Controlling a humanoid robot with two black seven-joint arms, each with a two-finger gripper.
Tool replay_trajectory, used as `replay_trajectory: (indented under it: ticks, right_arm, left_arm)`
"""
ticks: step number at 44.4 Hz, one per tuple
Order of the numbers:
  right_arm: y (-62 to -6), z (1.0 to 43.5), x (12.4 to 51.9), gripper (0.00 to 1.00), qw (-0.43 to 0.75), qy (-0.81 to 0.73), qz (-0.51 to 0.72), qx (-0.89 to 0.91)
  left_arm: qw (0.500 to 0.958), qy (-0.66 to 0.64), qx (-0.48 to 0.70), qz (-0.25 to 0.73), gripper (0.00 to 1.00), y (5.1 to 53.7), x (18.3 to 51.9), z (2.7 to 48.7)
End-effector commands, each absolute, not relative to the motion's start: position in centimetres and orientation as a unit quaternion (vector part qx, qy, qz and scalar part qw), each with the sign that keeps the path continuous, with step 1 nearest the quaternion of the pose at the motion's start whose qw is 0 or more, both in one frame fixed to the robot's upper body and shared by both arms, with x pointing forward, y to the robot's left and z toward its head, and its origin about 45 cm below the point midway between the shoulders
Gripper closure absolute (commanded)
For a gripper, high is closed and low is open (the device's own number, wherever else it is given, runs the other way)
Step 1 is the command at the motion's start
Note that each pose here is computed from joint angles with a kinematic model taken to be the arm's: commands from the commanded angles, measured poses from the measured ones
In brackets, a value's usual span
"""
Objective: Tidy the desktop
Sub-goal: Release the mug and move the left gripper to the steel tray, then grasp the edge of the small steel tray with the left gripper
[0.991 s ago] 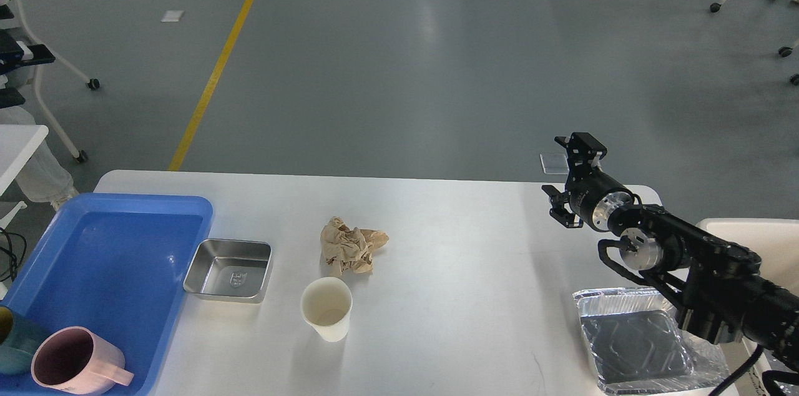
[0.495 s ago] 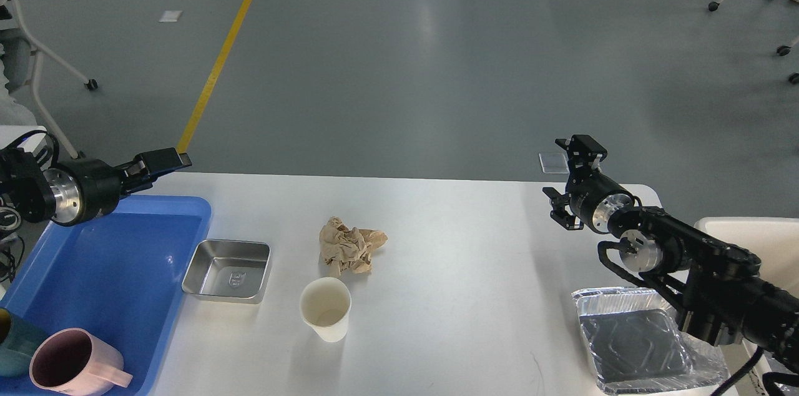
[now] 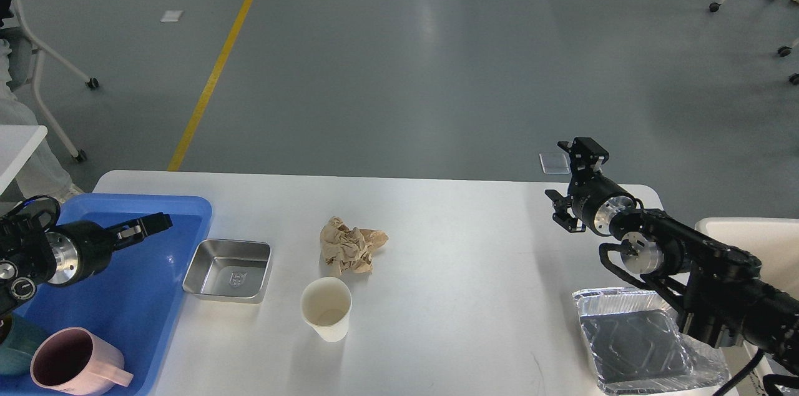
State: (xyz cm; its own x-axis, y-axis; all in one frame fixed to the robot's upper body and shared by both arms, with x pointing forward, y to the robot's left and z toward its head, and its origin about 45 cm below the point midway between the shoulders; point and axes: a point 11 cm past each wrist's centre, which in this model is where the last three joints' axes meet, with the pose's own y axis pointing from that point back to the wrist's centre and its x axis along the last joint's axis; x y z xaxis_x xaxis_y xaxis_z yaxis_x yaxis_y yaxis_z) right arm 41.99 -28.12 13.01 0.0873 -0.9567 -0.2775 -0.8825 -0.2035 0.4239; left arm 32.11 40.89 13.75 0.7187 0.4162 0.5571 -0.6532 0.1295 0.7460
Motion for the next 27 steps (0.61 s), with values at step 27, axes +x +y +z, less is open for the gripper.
replay_trajectory:
  ticks: [27]
  right_arm:
    - [-28.3, 12.6, 41.7, 0.0, 0.081, -0.627, -0.249, 0.734]
  left_arm:
    - [0.75, -0.084, 0.55, 0.358, 0.62, 37.7, 30.9, 8.6]
